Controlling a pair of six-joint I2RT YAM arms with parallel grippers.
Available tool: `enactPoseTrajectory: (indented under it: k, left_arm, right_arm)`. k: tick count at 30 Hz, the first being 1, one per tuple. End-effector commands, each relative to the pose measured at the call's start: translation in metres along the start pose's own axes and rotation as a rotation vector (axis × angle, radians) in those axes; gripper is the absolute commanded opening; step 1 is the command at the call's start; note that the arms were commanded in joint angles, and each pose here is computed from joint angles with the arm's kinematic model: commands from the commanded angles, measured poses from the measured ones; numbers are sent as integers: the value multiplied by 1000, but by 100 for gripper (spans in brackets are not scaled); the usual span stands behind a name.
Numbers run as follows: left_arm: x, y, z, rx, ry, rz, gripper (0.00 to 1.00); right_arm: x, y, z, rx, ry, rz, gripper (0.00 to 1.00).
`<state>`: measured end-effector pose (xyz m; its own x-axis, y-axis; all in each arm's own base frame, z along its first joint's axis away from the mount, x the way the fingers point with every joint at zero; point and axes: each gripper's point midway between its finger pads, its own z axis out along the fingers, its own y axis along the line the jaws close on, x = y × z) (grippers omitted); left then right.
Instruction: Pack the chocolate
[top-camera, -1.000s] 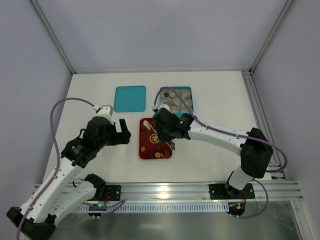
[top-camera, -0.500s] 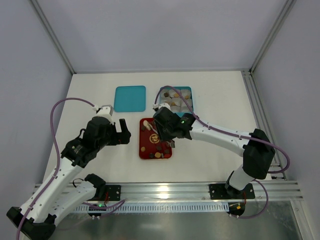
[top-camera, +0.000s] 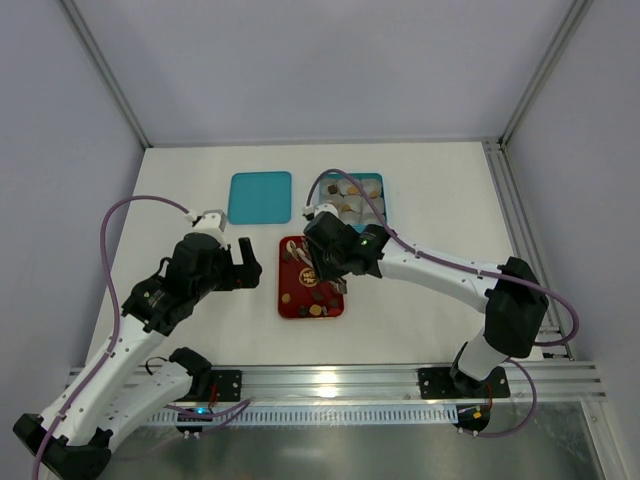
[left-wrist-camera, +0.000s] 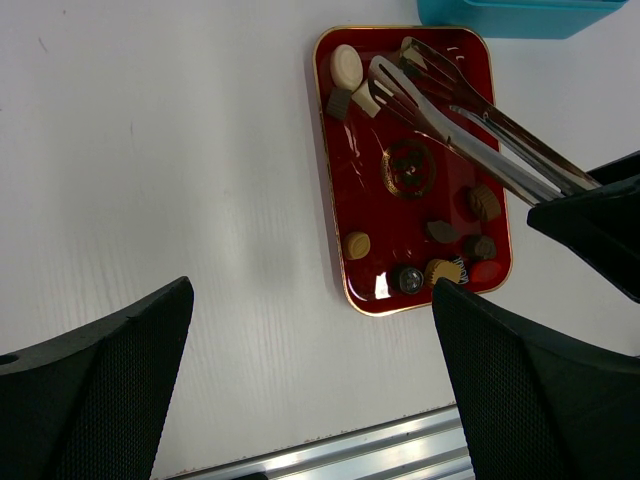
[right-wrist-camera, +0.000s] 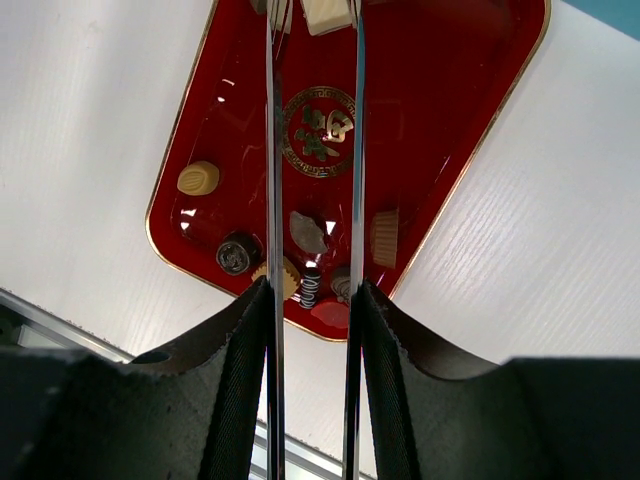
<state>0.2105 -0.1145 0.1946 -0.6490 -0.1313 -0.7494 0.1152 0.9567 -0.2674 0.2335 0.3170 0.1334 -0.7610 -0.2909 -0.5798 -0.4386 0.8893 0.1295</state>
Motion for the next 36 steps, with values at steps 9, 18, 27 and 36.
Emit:
enactPoseTrajectory:
  k: [9,18,27,36]
  left_arm:
    - [-6,-1,-2,2,-26,2,100]
    - [-5,-1,-1,2,-25,2,100]
    - [-5,-1,-1,2,-25,2,100]
    - [-5,-1,-1,1,-24,3,100]
  right_arm:
    - [-14,13,7,-26,-25,-14,42]
    - [-10,14,15,-23,-3,-24,42]
    - [-6,14,19,-24,13,-35,41]
    - [-13,14,9,-26,-8,-29,31]
